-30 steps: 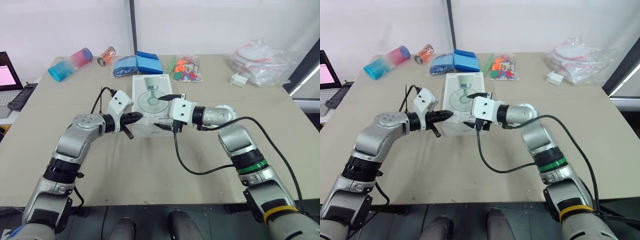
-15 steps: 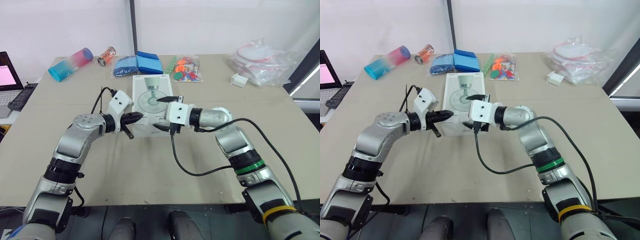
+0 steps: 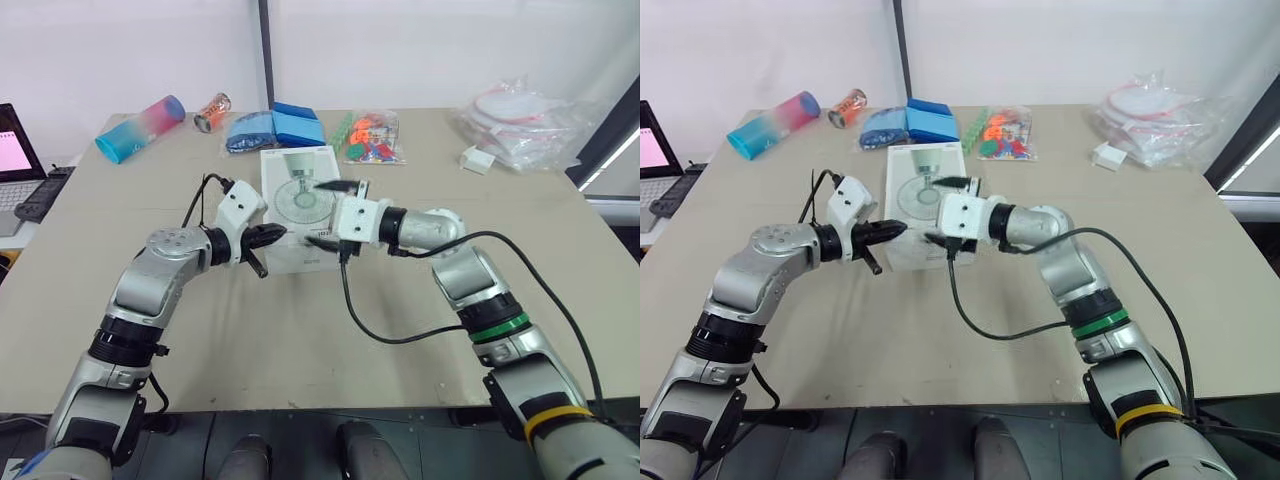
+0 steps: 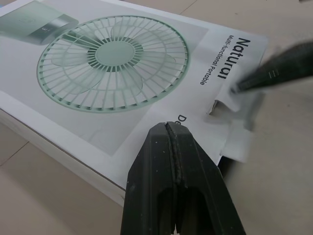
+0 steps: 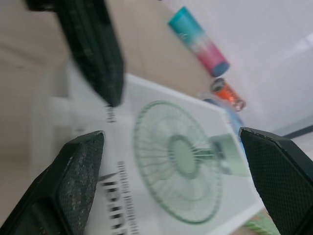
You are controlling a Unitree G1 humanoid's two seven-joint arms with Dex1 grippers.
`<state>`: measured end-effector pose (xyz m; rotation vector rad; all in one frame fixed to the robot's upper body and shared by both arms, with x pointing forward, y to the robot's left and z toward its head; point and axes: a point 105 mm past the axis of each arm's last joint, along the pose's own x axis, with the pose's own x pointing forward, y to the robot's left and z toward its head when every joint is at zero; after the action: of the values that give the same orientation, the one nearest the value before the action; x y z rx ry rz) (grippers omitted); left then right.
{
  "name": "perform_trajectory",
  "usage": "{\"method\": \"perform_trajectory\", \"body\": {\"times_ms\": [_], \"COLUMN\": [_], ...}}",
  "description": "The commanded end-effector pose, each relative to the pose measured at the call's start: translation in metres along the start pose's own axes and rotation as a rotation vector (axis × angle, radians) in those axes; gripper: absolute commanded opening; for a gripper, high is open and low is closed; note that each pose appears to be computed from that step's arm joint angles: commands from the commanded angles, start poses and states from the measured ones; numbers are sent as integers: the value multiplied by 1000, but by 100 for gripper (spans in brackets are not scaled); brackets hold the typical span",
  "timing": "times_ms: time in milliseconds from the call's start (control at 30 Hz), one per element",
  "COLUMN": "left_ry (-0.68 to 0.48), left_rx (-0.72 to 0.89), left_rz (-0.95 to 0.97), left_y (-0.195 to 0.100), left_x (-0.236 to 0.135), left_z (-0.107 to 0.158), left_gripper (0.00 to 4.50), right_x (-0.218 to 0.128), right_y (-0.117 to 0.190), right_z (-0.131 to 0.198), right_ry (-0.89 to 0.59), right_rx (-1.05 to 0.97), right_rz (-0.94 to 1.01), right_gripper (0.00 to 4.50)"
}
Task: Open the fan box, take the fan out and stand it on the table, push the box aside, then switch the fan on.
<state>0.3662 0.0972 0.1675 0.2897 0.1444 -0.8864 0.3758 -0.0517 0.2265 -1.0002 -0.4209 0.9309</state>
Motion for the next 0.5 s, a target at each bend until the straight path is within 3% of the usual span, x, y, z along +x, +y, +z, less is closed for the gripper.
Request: {"method": "perform_trajectory", "body": {"times_ms": [33, 167, 267, 367, 500], "left_ry": [51, 52, 52, 50, 49], "left_rx": [-24, -26, -27, -29, -31], "left_rz": [-12, -16, -18, -16, -15], "left_y": [-2, -3, -4, -3, -3], "left_x": [1, 2, 2, 2, 2], "left_z": [-14, -15, -16, -16, -16], "left_gripper": [6, 6, 6, 6, 6], "right_x": [-7, -8, -7, -16, -29], "right_y": [-31, -36, -27, -3, 17], "right_z": [13, 14, 10, -2, -10], "right_ry": [-35, -46, -50, -28, 13], "right_rx": [-68, -68, 49, 254, 345], "right_rz": [-116, -138, -98, 55, 189], "right_gripper": [450, 450, 450, 450, 450]}}
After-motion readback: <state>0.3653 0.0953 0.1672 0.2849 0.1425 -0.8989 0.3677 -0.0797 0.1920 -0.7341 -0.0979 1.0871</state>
